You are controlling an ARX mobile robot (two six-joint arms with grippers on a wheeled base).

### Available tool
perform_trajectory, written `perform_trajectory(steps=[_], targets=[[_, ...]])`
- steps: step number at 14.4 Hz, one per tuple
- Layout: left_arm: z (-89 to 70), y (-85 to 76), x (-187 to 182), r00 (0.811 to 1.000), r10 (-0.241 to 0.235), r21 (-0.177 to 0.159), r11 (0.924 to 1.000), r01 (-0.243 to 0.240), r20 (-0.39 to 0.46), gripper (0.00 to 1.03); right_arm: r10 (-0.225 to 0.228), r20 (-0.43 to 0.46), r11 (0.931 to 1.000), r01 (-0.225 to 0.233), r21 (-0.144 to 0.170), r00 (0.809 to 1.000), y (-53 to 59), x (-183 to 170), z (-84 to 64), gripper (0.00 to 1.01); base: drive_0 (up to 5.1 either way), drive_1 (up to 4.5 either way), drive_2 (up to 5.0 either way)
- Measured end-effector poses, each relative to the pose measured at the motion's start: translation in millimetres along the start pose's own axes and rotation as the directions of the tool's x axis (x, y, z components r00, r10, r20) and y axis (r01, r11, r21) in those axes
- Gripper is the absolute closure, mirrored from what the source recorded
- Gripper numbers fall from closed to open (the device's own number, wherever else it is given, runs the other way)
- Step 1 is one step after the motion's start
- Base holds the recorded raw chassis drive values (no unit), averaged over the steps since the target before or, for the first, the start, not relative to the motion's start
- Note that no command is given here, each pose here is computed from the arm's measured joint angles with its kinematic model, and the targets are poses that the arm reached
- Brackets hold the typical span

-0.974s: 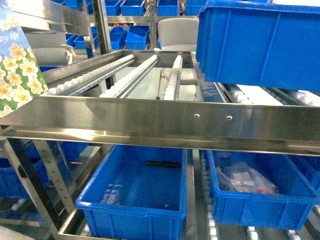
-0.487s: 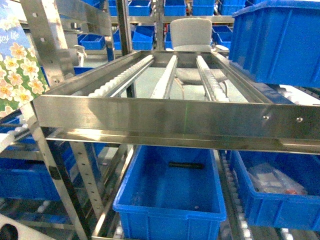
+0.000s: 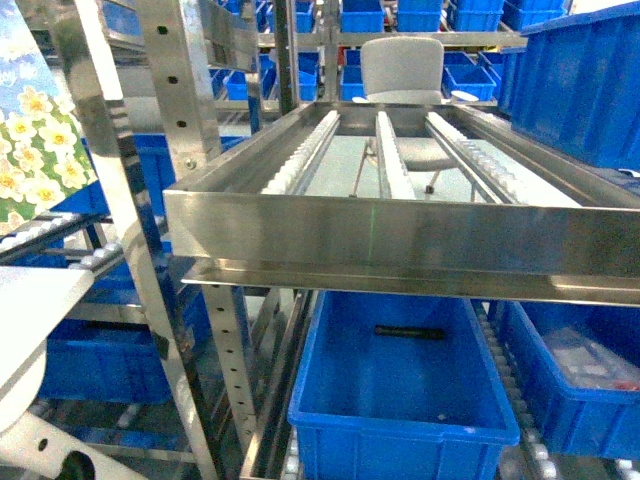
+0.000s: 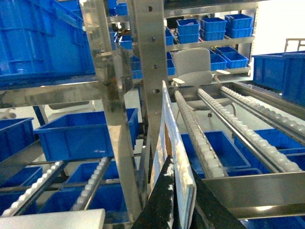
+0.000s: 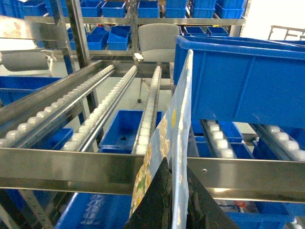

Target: Move flower gift bag to table near conveyor

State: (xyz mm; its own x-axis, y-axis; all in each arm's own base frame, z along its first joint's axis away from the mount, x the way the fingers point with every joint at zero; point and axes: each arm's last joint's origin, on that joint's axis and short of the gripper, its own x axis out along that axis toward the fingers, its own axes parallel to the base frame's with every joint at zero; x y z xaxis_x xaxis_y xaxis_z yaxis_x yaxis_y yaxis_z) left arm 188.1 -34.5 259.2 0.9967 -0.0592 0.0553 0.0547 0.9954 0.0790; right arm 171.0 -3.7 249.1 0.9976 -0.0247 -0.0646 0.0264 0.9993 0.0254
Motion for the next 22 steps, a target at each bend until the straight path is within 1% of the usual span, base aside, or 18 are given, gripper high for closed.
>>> perform_trajectory(steps=[2, 7, 22], targets=[[0.0, -0.1, 0.0, 1.000, -0.002, 0.000, 1.0000, 0.002, 0.001, 1.01, 0.000, 0.000, 1.0000, 0.000, 0.000, 1.000, 0.0, 0.1, -0.1, 0.98, -4.9, 2.46, 2.5], [0.0, 0.0, 0.0, 1.000, -0.002, 0.000, 1.0000, 0.002, 0.000, 1.01, 0.000, 0.001, 1.0000, 0.000, 0.000, 1.000, 0.0, 0.0, -0.3, 0.98, -4.4, 0.41, 4.3], [0.3, 0.0, -0.3, 1.000, -0.001, 0.000, 1.0000, 0.001, 0.002, 1.01, 0.000, 0.001, 1.0000, 0.000, 0.000, 1.000, 0.0, 0.0, -0.4, 0.98, -5.0, 2.45, 2.5]])
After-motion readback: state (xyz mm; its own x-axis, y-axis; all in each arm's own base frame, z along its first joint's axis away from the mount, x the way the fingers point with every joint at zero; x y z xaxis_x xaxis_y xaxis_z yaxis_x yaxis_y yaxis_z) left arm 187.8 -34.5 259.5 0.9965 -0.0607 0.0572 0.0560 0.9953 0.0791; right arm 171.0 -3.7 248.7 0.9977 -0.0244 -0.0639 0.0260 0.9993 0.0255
